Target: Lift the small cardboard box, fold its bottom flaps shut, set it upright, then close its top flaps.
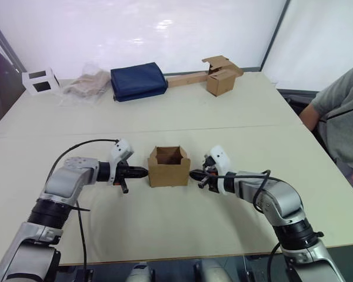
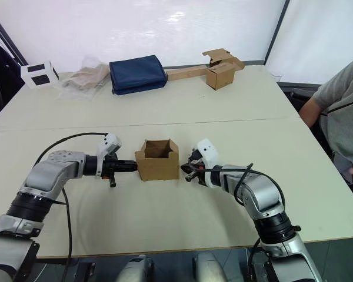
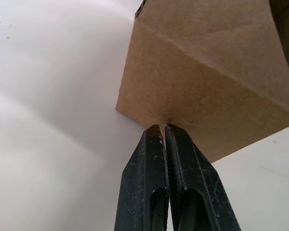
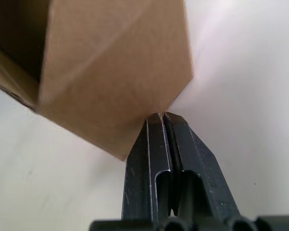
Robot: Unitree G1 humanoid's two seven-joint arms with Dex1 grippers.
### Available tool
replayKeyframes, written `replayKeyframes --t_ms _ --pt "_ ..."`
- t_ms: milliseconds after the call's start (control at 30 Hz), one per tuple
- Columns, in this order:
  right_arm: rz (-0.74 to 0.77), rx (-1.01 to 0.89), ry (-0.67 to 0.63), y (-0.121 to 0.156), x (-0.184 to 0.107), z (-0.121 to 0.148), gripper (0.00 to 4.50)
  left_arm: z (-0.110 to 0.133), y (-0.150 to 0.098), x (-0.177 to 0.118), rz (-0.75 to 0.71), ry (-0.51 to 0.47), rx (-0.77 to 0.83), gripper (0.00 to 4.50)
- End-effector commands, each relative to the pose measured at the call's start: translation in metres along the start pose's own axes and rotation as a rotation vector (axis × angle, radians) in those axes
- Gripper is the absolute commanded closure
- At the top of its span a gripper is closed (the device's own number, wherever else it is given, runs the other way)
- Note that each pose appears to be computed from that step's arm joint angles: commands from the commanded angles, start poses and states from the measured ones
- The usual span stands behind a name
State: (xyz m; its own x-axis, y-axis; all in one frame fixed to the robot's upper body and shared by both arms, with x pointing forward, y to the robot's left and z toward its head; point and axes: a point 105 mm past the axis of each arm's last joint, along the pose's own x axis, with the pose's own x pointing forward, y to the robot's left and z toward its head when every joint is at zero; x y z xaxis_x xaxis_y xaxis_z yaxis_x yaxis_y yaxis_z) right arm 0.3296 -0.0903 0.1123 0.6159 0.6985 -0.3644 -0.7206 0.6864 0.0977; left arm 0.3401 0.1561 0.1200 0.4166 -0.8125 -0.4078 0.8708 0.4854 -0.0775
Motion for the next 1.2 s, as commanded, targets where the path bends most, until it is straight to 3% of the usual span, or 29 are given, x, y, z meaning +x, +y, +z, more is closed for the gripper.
replayKeyframes --t_ms 33,200,300,500,667,800,900,1033,1200 --pt "0.014 -0.039 -0.158 -0.001 -0.016 0.034 4.50 0.036 0.009 -0.017 0.043 -0.151 0.038 4.40" --pt "0.053 -0.042 -0.319 -0.001 -0.024 0.063 4.50 0.068 -0.002 -0.026 -0.024 -0.317 -0.023 4.40" --pt "0.107 -0.042 -0.347 0.007 -0.023 0.069 4.50 0.077 -0.011 -0.025 -0.073 -0.356 -0.030 4.40" --pt "0.218 -0.044 -0.343 0.023 -0.011 0.065 4.50 0.067 -0.020 -0.008 -0.104 -0.294 -0.016 4.40" --pt "0.287 -0.112 -0.245 0.035 0.006 0.046 4.50 0.044 -0.022 0.008 -0.103 -0.182 0.029 4.40" --pt "0.230 -0.250 -0.123 0.027 0.023 0.028 4.50 0.028 -0.021 0.015 -0.094 -0.112 0.055 4.40" --pt "0.224 -0.296 -0.100 0.025 0.026 0.025 4.50 0.025 -0.020 0.016 -0.090 -0.101 0.061 4.40" --pt "0.238 -0.310 -0.122 0.027 0.025 0.032 4.50 0.037 -0.017 0.013 -0.071 -0.159 0.060 4.40" --pt "0.259 -0.207 -0.307 0.032 0.005 0.073 4.50 0.071 -0.016 -0.006 -0.070 -0.320 0.015 4.40"
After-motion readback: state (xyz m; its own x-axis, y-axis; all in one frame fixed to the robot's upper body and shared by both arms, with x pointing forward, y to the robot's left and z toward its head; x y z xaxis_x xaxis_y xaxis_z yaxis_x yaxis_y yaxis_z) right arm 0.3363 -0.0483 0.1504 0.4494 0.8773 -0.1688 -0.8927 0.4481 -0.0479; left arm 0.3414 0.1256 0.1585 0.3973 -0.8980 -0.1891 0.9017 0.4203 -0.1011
